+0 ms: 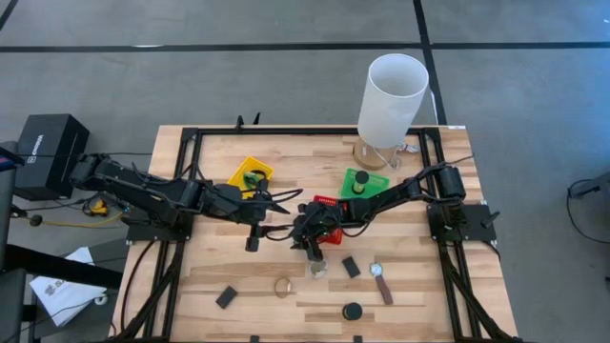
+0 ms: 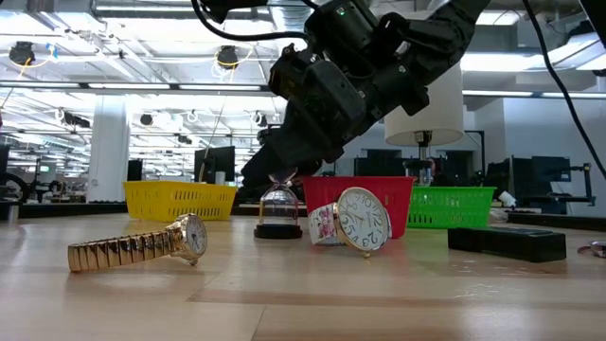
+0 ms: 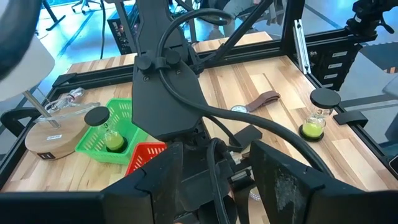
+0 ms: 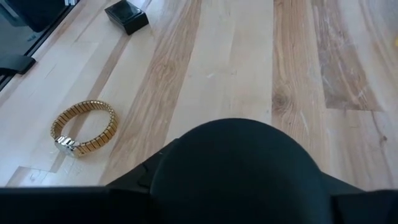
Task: Pick & Place Office items
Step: Put the top left black hourglass into the green bin
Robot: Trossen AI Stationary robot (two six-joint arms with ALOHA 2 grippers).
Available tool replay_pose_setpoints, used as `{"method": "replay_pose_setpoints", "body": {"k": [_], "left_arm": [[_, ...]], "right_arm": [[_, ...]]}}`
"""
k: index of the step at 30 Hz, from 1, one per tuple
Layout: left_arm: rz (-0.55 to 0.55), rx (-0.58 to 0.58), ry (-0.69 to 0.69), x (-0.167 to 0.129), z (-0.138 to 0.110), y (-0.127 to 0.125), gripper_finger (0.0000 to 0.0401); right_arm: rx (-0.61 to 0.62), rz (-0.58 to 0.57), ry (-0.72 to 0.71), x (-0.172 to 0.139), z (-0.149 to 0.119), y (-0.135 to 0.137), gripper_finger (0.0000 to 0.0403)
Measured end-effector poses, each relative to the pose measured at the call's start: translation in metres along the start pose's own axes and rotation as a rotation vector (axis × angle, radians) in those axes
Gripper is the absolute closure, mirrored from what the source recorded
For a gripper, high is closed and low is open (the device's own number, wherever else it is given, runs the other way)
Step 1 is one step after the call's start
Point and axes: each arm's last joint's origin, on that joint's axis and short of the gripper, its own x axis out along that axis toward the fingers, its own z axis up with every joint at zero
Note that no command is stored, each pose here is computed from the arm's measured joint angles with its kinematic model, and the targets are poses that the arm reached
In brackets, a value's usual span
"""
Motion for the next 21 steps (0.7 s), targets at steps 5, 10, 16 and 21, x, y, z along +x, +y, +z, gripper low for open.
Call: {"method": "replay_pose_setpoints", "body": {"k": [5,10,16,21], "left_arm": [[0.000,0.000,-0.003,0.0000,0.0003,-0.0001,0.0219],[0.000,-0.002,-0.007,0.0000,0.0007,0.0000,0.0219],[0.001,-0.003,-0.014,0.0000,0.0013,0.0001,0.0219],[0.001,-0.003,-0.016,0.0000,0.0015,0.0000,0.0219]], "right_arm": [[-0.020,0.001,-0.003,0.0001,0.0003,0.0008,0.0191],[-0.018,0.001,0.000,0.0005,-0.0001,0.0029,0.0192],[-0.017,-0.040,-0.015,0.0005,0.0011,0.0016,0.0222],[0.015,-0.042,-0.018,0.0005,0.0014,0.0018,0.0226]]}}
